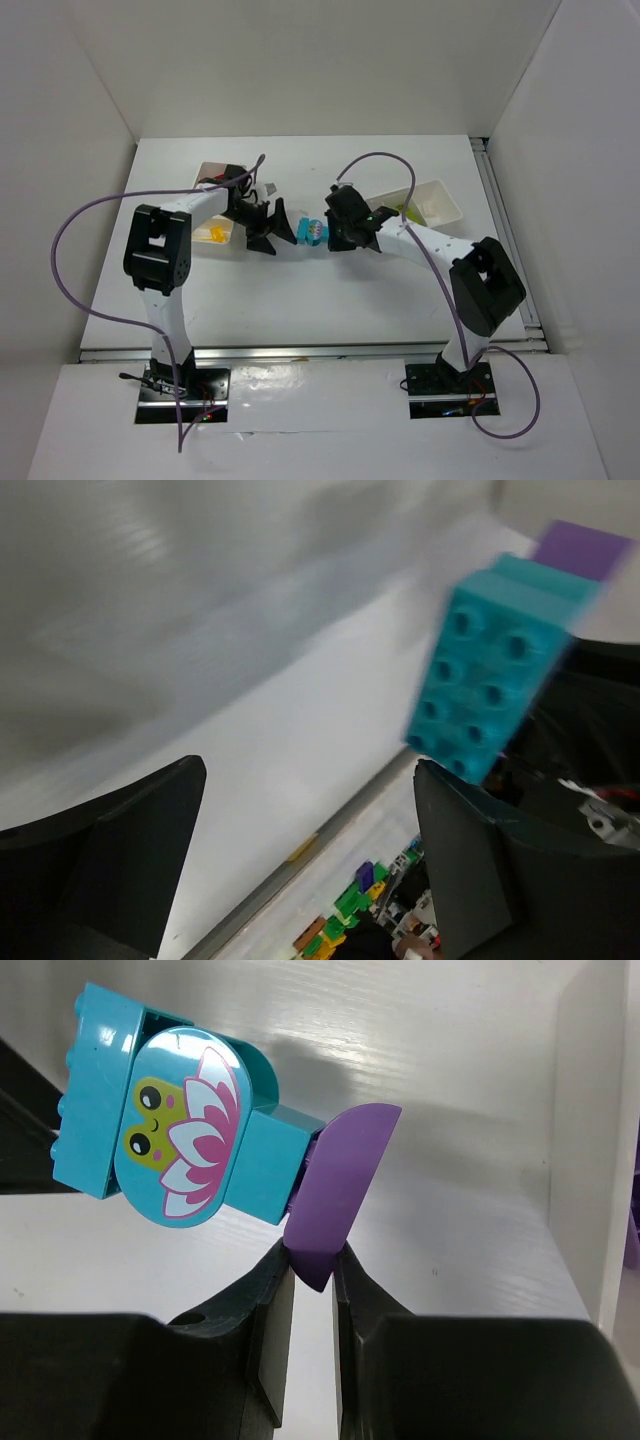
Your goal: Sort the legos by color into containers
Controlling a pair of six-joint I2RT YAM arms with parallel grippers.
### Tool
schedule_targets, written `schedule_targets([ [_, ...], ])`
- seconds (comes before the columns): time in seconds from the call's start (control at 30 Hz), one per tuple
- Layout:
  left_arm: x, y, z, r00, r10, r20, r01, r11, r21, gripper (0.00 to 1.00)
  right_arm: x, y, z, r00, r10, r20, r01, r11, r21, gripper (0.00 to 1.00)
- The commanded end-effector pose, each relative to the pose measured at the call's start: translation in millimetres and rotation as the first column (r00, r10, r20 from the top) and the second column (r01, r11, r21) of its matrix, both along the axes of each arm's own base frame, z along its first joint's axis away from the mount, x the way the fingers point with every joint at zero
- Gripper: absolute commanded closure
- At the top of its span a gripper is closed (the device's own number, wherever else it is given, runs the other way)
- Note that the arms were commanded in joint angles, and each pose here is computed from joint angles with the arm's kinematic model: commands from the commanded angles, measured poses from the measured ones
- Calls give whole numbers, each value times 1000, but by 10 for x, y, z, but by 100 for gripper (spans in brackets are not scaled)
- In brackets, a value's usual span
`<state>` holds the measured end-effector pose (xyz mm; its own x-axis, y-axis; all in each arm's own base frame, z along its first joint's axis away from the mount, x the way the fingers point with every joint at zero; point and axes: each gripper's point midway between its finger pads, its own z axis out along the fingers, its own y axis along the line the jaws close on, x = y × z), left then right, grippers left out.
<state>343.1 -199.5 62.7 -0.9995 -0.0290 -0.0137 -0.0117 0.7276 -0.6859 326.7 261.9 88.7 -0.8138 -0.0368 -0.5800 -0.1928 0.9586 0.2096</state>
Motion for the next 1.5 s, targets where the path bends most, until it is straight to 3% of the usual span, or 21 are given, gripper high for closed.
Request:
schedule_targets([
  [0.0, 64, -273, 682, 979, -72, 190, 121, 957, -263, 5, 47, 61, 164, 997, 33, 65, -36, 998, 44, 100],
  [0.17, 22, -341, 962, 970, -87, 228, 172, 907, -385, 6, 28, 113, 251, 995, 54, 86, -59, 996, 60, 100],
  [0.4, 59, -390, 970, 971, -91, 219, 182, 880, -439, 3, 42, 124, 347, 993, 52, 110, -61, 995, 77, 100],
  [0.67, 138, -309, 845, 977, -27, 210, 96, 941, -325, 9, 58, 208, 384, 991, 76, 112, -85, 993, 79, 100],
  [0.83, 282, -44, 637, 984, 68, 164, -47, 991, -128, 10, 100, 160, 470, 990, 52, 134, -61, 996, 63, 100],
  [1.07, 327, -5, 678, 979, 74, 192, -62, 996, -68, 10, 285, -452, 986, 951, -138, 277, 139, 990, 18, 100],
  [1.2, 321, -92, 639, 981, 45, 190, -35, 998, -56, 8, 445, -959, 928, 928, -257, 269, 273, 962, -23, 100],
  [1.47, 324, -102, 546, 983, 40, 178, -41, 999, 1, 6, 669, -1258, 641, 925, -324, 197, 339, 940, -46, 100],
])
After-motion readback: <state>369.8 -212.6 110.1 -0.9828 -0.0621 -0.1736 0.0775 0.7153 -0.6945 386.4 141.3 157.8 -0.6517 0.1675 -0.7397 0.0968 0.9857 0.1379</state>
